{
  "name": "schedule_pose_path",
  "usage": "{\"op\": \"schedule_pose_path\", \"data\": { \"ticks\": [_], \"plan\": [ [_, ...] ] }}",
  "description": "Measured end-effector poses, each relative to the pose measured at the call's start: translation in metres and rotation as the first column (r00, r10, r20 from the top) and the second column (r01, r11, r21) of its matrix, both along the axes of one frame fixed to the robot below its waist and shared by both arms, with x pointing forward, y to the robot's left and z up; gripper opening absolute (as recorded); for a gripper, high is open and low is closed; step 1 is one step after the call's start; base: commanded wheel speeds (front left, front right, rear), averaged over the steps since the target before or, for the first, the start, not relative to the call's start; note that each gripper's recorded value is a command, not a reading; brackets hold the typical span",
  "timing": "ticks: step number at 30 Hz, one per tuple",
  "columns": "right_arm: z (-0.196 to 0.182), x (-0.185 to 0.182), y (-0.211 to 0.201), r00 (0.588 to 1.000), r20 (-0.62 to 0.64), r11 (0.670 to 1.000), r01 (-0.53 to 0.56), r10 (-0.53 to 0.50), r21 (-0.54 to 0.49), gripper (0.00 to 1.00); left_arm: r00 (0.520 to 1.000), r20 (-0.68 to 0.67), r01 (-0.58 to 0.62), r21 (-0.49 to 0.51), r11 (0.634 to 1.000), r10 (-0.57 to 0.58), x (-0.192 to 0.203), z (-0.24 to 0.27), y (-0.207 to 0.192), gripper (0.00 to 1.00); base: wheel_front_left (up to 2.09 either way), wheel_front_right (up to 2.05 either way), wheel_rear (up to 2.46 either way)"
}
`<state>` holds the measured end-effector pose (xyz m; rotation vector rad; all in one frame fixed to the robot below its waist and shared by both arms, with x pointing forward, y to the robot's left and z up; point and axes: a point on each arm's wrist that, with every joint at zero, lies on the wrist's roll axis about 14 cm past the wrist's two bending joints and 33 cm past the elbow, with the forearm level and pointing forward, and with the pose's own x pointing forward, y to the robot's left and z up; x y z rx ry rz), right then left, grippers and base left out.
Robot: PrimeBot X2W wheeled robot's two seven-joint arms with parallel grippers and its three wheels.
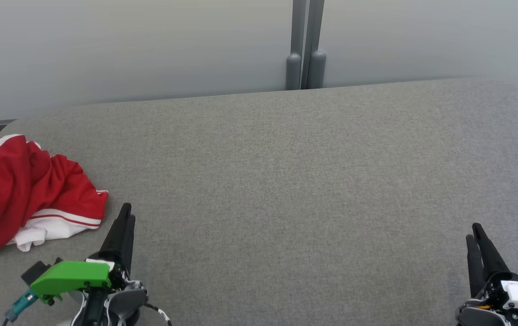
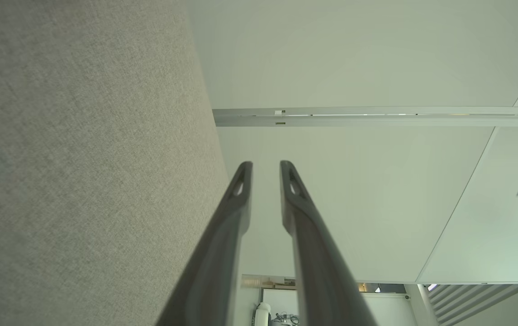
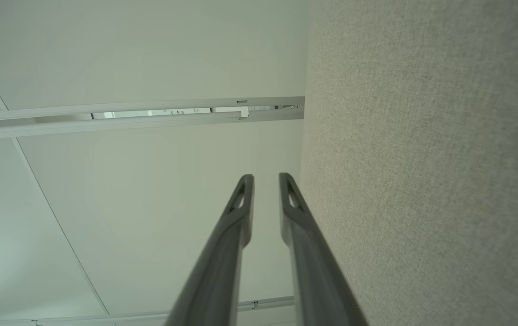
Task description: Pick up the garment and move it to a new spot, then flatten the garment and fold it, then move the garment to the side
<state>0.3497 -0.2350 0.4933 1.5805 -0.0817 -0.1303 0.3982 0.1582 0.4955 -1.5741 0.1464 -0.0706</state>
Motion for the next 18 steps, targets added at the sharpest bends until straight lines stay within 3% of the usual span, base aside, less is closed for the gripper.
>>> {"op": "schedule_pose_path", "data": {
  "ticks": [4,18],
  "plan": [
    [-0.015,-0.005,0.004,0.999,-0.044,1.0,-0.003,0.003,0.014,1.0,0.998,-0.068,-0.008,-0.001,1.0,0.008,-0.012,-0.023,0.0,1.0,0.0,0.0,0.0],
    [-0.018,0.004,0.025,0.997,-0.069,0.996,-0.044,0.039,-0.072,1.0,0.996,-0.054,-0.069,0.108,0.992,0.075,-0.016,-0.022,0.013,1.0,0.0,0.0,0.0]
  ]
}}
